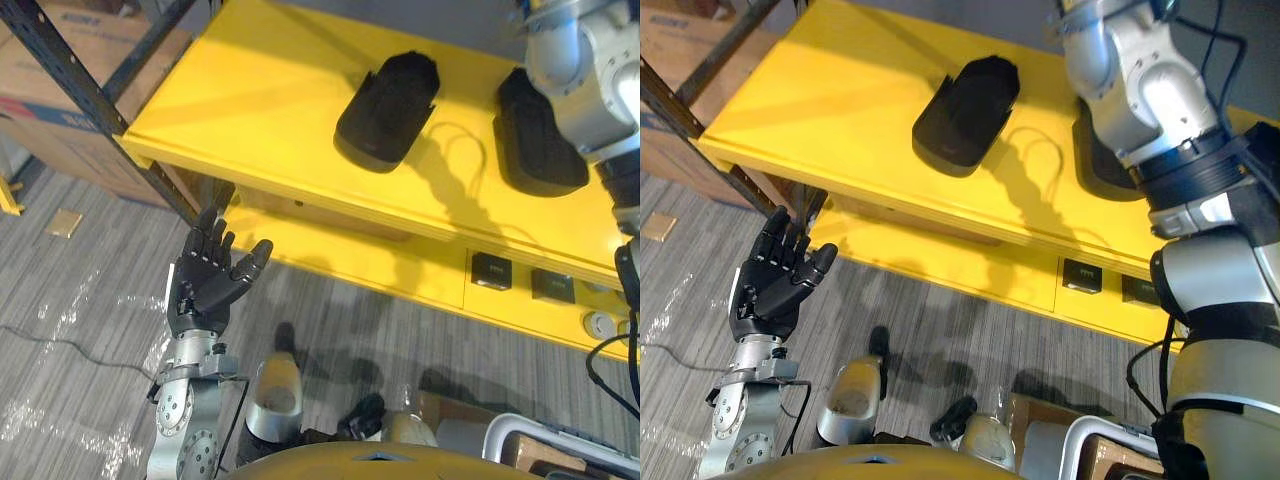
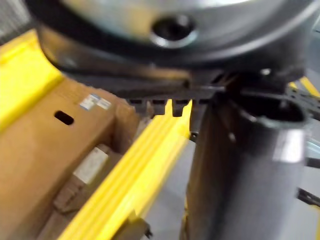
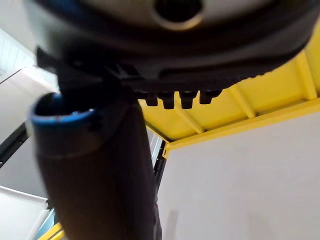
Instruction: Walk over and take three plastic housings, then place them on the shelf
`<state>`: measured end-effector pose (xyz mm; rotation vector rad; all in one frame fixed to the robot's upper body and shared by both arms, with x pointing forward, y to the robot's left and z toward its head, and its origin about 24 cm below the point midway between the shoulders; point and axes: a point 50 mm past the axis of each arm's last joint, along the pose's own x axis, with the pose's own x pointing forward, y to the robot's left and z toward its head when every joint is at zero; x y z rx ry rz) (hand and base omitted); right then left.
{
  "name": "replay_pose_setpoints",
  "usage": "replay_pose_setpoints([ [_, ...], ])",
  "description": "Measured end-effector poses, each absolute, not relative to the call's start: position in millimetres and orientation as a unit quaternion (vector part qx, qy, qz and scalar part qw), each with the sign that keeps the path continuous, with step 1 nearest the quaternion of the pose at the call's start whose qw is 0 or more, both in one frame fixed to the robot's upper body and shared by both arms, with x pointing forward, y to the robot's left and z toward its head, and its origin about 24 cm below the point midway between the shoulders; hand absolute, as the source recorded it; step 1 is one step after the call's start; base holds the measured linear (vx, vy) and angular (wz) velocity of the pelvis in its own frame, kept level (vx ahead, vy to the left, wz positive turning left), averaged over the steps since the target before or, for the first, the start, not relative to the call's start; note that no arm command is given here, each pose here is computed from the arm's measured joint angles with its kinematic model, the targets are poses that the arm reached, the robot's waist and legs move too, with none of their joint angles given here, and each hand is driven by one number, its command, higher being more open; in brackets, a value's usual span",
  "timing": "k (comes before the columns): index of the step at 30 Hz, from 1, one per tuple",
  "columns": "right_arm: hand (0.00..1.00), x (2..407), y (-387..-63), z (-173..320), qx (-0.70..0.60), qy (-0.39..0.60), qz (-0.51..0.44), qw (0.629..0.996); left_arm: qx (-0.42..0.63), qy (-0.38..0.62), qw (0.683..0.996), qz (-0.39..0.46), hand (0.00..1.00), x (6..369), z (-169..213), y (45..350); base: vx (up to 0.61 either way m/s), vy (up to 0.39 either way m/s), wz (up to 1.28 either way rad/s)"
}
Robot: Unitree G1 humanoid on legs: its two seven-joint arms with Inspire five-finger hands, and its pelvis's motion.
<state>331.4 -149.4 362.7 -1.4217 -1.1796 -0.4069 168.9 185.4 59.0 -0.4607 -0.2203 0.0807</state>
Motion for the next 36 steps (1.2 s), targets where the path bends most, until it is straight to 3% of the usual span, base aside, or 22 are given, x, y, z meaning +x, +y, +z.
replay_pose_setpoints([
  [2,1.0,331,-160,344,-0.581,-0.486,-0.166,0.632,-0.221,-0.143,0.964,0.025,1.0,169,73,186,0.08,0.009,-0.11],
  [3,1.0,328,-173,329,-0.528,-0.466,-0.167,0.69,-0.217,-0.171,0.961,0.014,1.0,169,85,187,0.04,0.027,-0.18],
  [7,1.0,314,-206,286,-0.337,-0.399,-0.171,0.836,-0.199,-0.24,0.95,0.023,1.0,167,113,198,0.03,0.033,-0.21],
  [10,1.0,287,-220,233,-0.209,-0.338,-0.125,0.909,-0.161,-0.279,0.946,0.051,1.0,164,130,212,0.04,0.04,-0.47],
  [13,1.0,263,-215,176,-0.135,-0.251,-0.034,0.958,-0.115,-0.273,0.953,0.064,1.0,170,134,217,0.04,0.009,-0.44],
  [18,1.0,233,-201,113,-0.032,-0.145,0.022,0.989,-0.115,-0.191,0.973,0.057,1.0,190,109,217,0.01,-0.014,-0.4],
  [25,1.0,223,-198,124,0.001,-0.213,0.045,0.976,-0.101,-0.034,0.984,0.141,1.0,204,49,249,0.01,-0.002,-0.26],
  [36,1.0,220,-186,136,-0.008,-0.252,0.086,0.964,-0.034,-0.099,0.949,0.296,1.0,207,67,275,-0.01,0.009,-0.09],
])
